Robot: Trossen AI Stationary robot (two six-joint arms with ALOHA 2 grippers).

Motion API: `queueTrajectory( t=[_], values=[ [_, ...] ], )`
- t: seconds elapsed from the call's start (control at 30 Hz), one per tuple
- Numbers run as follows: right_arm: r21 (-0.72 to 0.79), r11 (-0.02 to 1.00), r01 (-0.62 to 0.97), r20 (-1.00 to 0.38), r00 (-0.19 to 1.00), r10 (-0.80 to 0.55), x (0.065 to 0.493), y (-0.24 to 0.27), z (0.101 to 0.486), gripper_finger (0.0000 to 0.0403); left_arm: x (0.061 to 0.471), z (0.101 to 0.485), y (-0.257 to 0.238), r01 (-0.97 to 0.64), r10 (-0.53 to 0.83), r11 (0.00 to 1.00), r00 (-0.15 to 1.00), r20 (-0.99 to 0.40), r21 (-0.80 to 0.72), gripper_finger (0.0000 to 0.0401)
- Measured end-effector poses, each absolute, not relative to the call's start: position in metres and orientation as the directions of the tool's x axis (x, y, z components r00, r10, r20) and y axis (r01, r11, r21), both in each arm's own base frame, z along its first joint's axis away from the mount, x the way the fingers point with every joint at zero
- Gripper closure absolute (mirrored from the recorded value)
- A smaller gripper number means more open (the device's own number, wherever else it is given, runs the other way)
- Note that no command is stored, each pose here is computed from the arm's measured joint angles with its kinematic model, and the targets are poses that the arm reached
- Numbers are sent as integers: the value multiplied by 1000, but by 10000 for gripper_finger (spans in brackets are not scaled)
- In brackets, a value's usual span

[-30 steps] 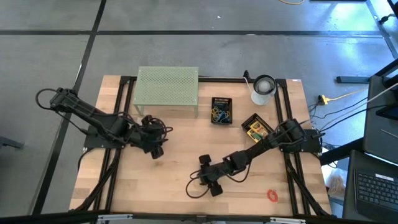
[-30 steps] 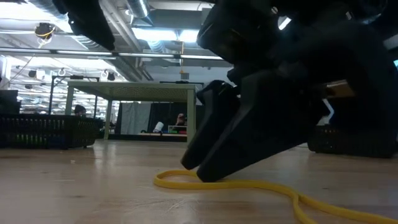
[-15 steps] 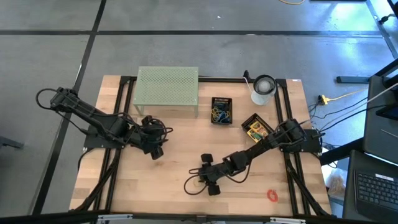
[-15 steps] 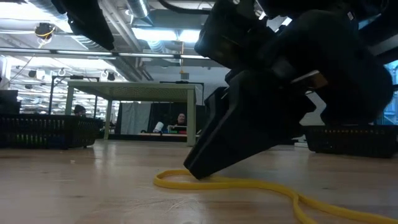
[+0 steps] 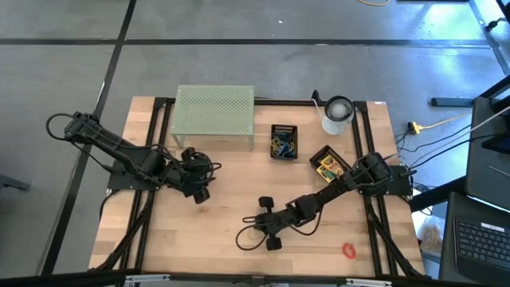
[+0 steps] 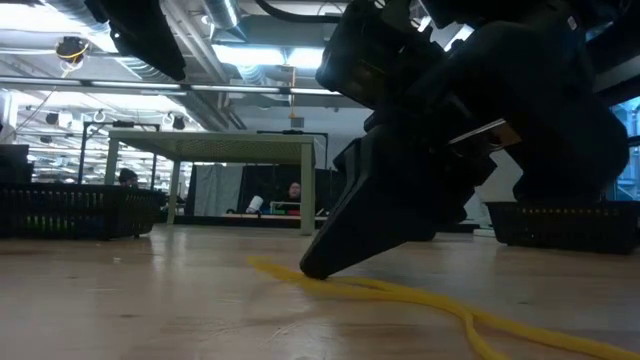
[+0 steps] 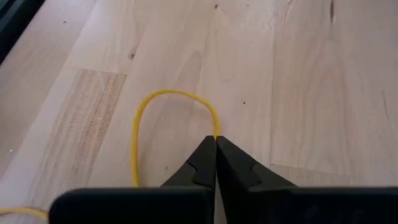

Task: Pick & Place Office Desk Supplies
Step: Put the yellow rubber band into the top black bin

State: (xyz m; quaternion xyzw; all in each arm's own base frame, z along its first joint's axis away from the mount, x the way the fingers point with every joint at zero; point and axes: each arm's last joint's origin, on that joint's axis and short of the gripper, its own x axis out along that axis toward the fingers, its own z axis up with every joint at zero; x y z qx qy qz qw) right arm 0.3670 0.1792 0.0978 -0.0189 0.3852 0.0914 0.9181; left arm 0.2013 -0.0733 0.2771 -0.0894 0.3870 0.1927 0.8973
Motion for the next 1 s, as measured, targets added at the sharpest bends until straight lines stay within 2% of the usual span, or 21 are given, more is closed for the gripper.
queueTrajectory(
  t=[0.27,0.67,1.0],
  values=[
    [30,984,-176,-710,689,145,365,178,104,400,201,277,-73,-415,276,910,626,-729,-11,258],
    [88,976,-198,-596,775,210,355,191,159,401,201,277,-73,-408,277,913,626,-729,-4,258],
    [-97,994,53,-371,925,-85,332,193,230,401,201,277,-73,-397,285,918,627,-725,17,258]
  ],
)
